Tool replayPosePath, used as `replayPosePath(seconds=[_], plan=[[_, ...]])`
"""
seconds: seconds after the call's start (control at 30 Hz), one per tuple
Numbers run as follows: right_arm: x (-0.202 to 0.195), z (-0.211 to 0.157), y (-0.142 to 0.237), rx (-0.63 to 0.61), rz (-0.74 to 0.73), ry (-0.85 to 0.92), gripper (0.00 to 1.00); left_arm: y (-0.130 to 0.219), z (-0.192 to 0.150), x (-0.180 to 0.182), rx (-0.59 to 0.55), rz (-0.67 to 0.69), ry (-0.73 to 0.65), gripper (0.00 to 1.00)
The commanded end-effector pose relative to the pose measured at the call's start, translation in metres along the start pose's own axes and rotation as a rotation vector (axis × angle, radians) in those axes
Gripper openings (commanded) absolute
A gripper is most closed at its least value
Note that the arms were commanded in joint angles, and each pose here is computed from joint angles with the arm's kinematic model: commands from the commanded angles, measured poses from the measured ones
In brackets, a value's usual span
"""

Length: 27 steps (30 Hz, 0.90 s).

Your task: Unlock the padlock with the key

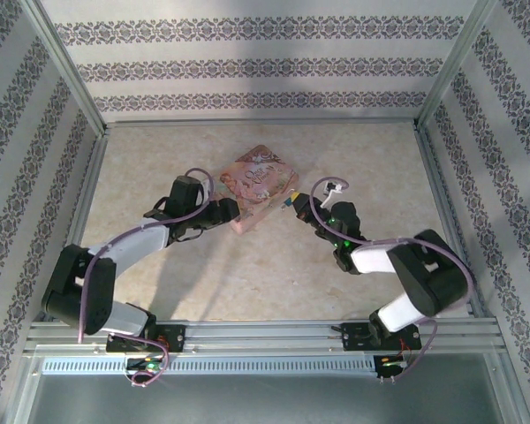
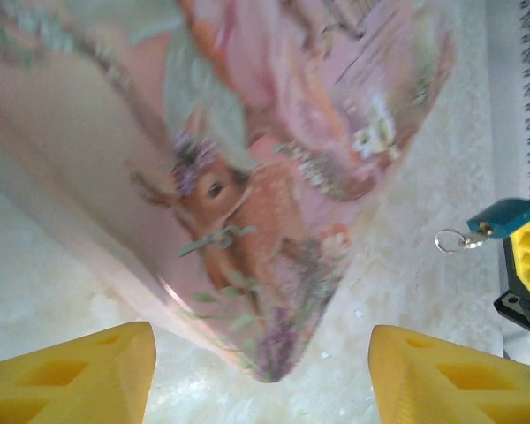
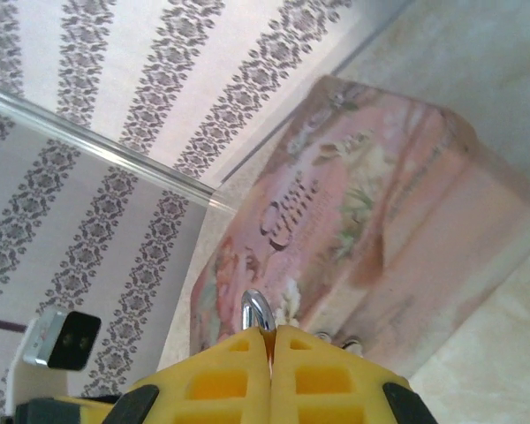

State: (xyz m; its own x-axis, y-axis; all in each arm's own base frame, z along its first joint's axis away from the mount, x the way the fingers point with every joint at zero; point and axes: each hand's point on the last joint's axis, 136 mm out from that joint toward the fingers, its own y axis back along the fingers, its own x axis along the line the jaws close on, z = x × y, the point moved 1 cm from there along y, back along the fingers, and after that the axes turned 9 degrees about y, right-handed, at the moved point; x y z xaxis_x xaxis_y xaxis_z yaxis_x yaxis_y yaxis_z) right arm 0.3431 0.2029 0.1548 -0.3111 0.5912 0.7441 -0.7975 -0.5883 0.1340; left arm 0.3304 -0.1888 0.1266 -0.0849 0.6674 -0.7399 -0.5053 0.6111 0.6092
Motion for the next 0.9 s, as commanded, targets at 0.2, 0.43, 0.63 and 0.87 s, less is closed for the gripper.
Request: replayPosePath(seconds=[0.2, 0.43, 0.63, 0.87], plan=[[0.032, 0.019, 0.035, 0.076, -0.042, 0.281, 0.00, 0.053, 0.031, -0.008, -0.225, 0.116, -0.146, 0.71], [0.055, 0.021, 0.060, 0.143, 0.004, 0.387, 0.00, 0.106, 0.046, 0.001, -0.438, 0.205, -0.198, 0.84], [0.065, 0.006, 0.074, 0.296, 0.019, 0.460, 0.00, 0.150, 0.055, 0.017, -0.616, 0.304, -0.214, 0.99], [0.065, -0.014, 0.091, 0.463, -0.058, 0.544, 0.00, 0.182, 0.064, 0.043, -0.754, 0.489, -0.253, 0.99]])
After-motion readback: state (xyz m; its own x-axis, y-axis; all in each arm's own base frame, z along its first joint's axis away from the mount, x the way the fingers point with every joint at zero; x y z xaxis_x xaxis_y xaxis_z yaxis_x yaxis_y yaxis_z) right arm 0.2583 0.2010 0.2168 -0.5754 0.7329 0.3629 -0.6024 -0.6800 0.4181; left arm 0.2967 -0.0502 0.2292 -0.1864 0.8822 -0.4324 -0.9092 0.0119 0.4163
